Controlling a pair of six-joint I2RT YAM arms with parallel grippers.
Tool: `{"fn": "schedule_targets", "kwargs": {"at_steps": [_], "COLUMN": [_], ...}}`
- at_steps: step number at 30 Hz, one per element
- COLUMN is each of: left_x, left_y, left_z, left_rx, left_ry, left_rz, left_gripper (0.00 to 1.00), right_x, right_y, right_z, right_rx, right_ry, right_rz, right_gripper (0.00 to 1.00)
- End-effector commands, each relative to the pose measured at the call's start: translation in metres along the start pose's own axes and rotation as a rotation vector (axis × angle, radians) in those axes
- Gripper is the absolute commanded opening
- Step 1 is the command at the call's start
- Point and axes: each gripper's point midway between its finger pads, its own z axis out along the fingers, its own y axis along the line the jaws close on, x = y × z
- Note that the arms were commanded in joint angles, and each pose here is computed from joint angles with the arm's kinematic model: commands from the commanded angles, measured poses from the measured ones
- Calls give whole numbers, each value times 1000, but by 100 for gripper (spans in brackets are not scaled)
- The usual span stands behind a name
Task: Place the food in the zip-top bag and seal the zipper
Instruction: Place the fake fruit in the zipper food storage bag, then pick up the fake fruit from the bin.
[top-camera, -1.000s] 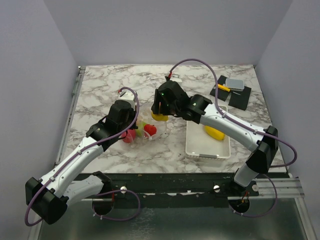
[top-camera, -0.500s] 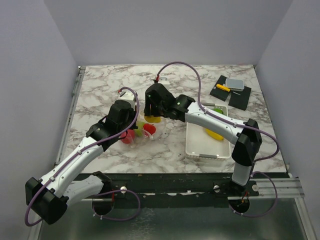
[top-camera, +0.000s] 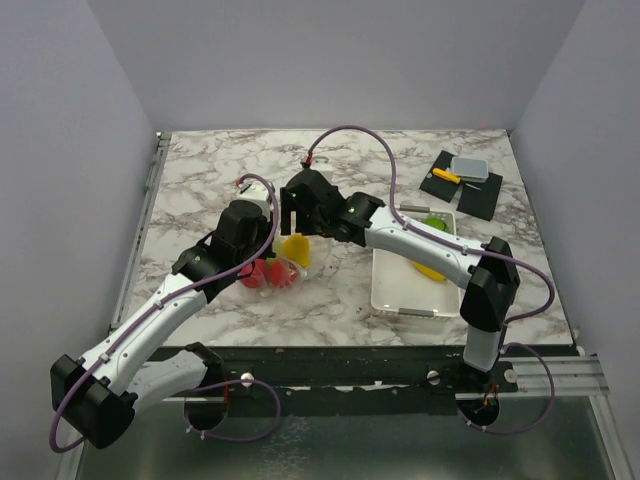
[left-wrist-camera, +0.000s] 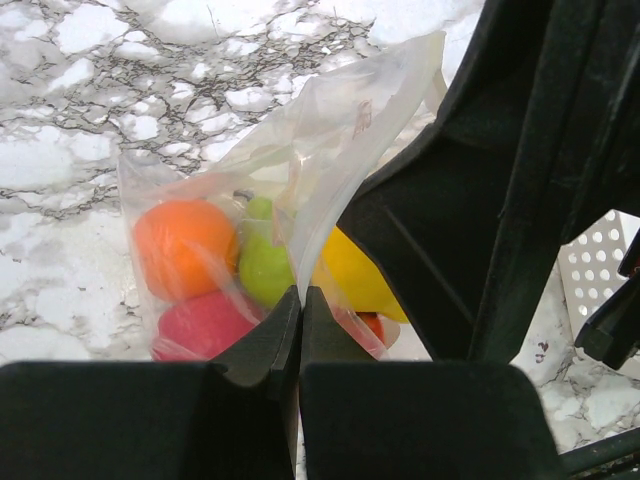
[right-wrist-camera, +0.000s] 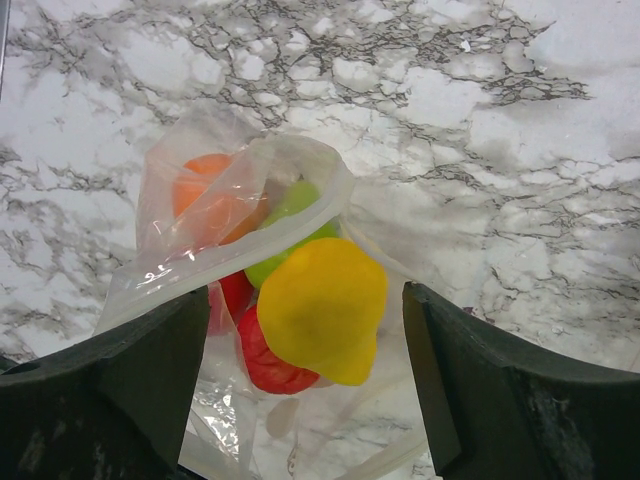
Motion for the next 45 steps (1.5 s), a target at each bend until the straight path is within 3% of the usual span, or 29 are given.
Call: {"fn": "schedule_targets", "kwargs": {"at_steps": [1,14,35,45], "left_x": [4,4,6,7], "left_y": [2,3,1,1], "left_z": [0,1,2,3], "left_rx": [2,-5,2,5], "left_ry": [7,9,16,21], "left_rz": [6,7,6,7], "left_gripper": [0,0,0,0], "right_x": [-14,-17,8,17], "right_y": [11,-22,-143,-198], "right_z": [-14,-49,-104,-98], "right_rx": [-39,21,330,409], "right_ry": [-47,-98,-155,-133], "right_rz": [10,23,-36,-5], "right_gripper": [83,82,81,82]}}
